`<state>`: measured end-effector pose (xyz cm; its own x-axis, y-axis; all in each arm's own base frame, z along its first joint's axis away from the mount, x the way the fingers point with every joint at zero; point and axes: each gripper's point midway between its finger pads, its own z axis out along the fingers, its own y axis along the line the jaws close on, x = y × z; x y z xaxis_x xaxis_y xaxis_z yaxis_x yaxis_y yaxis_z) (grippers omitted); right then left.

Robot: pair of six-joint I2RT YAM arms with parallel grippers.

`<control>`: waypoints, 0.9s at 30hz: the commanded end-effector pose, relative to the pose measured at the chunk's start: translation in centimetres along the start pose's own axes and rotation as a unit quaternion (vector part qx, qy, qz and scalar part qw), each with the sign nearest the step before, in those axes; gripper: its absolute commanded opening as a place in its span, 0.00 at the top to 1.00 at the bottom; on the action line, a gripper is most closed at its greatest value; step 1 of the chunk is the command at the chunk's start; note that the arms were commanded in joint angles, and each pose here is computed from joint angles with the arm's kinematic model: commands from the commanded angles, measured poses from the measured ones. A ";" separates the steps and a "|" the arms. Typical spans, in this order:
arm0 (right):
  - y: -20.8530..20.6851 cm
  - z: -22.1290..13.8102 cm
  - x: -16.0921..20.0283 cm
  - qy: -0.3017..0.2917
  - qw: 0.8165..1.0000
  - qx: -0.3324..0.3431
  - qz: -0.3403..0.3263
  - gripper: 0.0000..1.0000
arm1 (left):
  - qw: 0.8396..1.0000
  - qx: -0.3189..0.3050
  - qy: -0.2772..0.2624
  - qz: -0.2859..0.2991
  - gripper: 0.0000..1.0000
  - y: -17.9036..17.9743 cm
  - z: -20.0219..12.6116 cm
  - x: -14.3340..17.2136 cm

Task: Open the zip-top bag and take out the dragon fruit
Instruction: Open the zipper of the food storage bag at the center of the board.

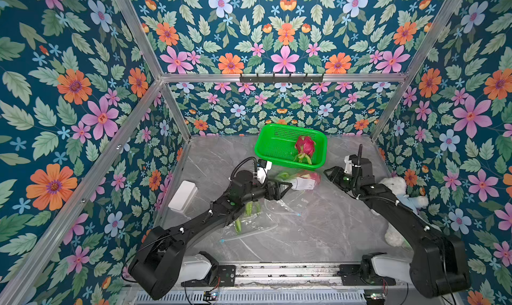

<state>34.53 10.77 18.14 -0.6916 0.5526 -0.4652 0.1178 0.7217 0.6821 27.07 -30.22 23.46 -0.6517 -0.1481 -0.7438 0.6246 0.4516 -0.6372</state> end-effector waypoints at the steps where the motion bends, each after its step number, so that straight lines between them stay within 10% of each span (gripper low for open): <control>1: -1.9 -2.8 3.6 0.049 0.998 0.039 -0.007 0.46 | 0.993 -0.100 -0.010 0.068 0.01 2.6 -1.0 -1.0; 10: 3.2 -6.5 11.2 0.115 0.992 -0.045 -0.012 0.46 | 0.959 -0.218 0.053 0.176 0.01 6.4 -2.3 -0.6; 27: 15.7 0.2 20.5 0.181 0.954 -0.238 0.039 0.32 | 0.967 -0.228 0.051 0.102 0.01 9.4 0.0 1.5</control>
<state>21.04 31.82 15.81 -0.9246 0.2862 -0.2514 -0.0787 0.5023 0.8611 31.53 -26.16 16.03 -0.5874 0.0929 -0.8040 0.5221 0.8026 -0.2886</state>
